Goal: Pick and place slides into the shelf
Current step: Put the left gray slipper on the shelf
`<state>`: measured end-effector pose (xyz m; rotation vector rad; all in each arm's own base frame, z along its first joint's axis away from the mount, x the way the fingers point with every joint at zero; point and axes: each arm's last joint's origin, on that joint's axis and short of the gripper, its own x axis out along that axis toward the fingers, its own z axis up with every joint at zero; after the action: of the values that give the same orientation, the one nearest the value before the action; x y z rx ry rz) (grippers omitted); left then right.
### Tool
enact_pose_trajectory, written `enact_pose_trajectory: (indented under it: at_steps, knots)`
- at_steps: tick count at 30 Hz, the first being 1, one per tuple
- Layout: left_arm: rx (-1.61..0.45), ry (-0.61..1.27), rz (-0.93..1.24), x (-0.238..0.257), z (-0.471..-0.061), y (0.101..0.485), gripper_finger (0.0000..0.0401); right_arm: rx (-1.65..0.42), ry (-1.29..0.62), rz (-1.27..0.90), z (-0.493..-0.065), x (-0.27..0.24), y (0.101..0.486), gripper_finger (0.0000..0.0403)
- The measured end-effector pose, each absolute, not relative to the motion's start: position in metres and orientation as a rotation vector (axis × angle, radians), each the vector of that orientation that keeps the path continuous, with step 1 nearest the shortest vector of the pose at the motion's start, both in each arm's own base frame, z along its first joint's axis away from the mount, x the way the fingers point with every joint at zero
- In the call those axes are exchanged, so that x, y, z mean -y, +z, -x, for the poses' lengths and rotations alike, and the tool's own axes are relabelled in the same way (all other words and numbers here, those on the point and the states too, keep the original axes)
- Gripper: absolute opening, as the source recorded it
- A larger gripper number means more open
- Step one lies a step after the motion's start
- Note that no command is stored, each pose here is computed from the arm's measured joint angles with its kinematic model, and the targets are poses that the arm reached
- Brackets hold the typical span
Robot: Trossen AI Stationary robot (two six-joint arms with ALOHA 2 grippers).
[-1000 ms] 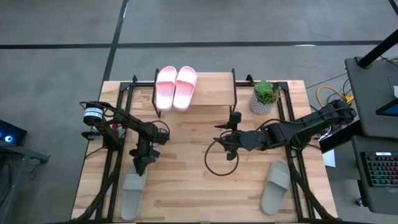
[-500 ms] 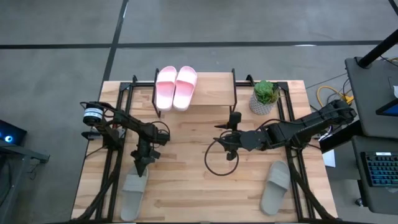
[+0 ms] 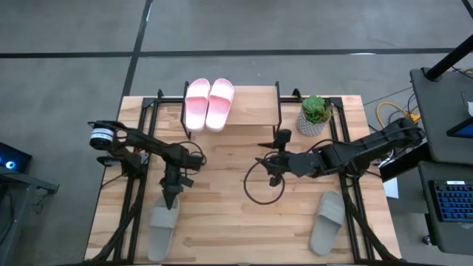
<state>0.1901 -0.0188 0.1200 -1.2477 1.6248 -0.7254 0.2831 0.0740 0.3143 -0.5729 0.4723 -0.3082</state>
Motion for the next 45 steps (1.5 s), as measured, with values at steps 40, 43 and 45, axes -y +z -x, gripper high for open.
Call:
enact_pose_trajectory:
  at_steps: [40,43,45]
  knots:
    - [-0.995,-0.406,0.460,0.001,-0.225,0.197,0.0000,-0.450,-0.315,0.511,-0.281,-0.074,0.317,0.0226]
    - [-0.937,-0.361,0.406,-0.001,-0.230,0.199,0.0000,-0.451,-0.315,0.511,-0.281,-0.074,0.317,0.0226]
    - [-0.914,-0.332,0.362,-0.002,-0.231,0.200,0.0000,-0.451,-0.316,0.505,-0.281,-0.074,0.317,0.0226]
